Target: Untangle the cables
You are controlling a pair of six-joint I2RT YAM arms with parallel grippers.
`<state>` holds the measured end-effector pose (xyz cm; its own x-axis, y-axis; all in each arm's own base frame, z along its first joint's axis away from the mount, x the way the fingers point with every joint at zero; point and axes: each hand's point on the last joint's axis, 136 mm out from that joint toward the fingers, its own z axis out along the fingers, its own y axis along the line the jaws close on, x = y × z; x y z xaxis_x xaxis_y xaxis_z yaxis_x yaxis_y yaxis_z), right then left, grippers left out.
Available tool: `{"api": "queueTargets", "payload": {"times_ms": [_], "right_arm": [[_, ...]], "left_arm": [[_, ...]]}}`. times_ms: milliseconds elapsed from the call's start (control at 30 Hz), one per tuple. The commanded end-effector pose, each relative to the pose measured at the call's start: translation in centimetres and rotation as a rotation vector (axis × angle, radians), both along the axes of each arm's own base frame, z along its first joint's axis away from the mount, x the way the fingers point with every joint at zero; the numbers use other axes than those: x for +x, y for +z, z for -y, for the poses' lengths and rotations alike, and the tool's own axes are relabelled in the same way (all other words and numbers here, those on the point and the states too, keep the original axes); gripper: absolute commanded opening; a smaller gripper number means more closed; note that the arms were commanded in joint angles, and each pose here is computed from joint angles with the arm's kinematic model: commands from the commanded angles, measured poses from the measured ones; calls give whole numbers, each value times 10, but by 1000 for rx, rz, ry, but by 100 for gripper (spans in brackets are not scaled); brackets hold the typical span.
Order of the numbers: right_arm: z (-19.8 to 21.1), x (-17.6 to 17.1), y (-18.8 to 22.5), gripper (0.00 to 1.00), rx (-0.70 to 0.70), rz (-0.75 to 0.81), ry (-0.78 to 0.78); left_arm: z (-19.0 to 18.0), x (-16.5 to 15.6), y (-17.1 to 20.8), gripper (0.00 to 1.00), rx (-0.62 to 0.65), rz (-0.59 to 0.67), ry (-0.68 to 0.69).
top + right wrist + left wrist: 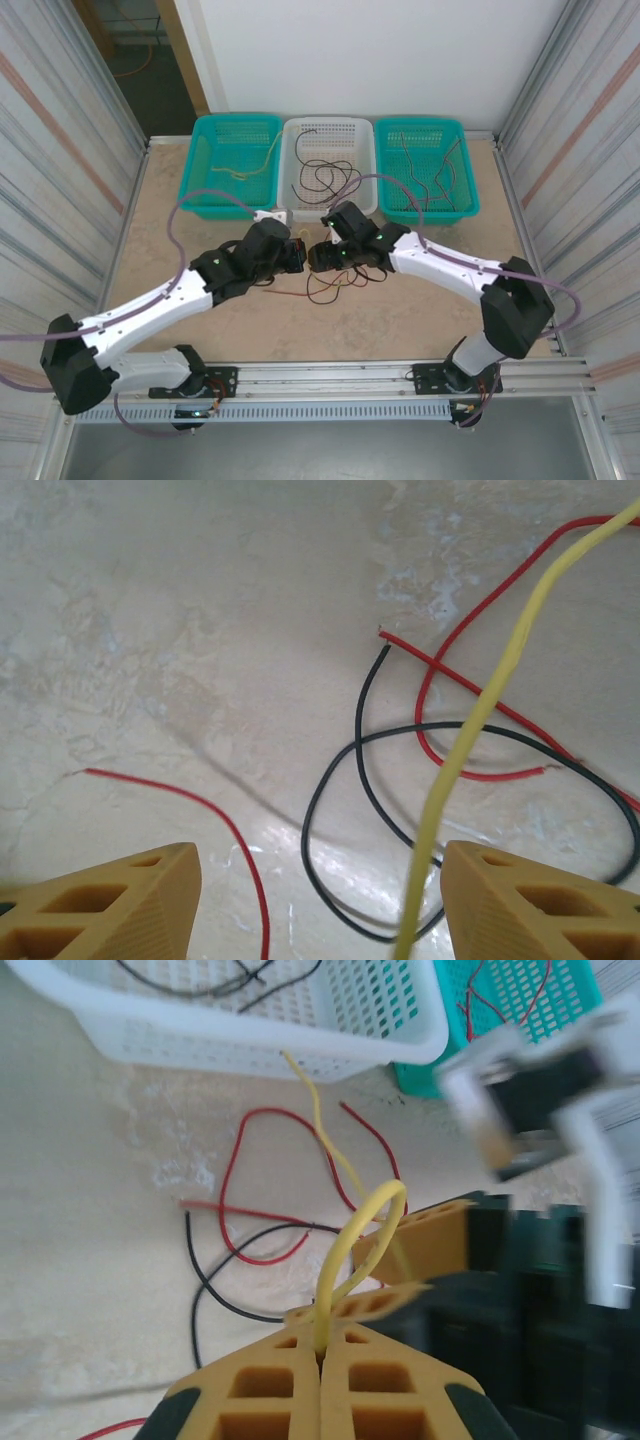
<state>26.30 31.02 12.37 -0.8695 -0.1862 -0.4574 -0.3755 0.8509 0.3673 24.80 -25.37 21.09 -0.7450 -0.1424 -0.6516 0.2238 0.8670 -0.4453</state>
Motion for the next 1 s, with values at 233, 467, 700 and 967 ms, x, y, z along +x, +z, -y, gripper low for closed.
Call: {"api": "queueTargets", "payload": {"times_ms": [233, 467, 700, 967], "right_arm": [[47, -4, -53, 57, -96, -95, -154], [50, -9, -11, 58, -3, 26, -132], [56, 0, 61, 13, 102, 190, -142], [82, 10, 125, 5, 211, 283, -197]], "left_arm": [[-49, -8, 81, 0, 199, 253, -36], [-62, -12, 107, 0, 161, 330, -6], [-62, -11, 118, 0, 129, 371, -3], [-78, -14, 98, 0, 187, 346, 19]]}}
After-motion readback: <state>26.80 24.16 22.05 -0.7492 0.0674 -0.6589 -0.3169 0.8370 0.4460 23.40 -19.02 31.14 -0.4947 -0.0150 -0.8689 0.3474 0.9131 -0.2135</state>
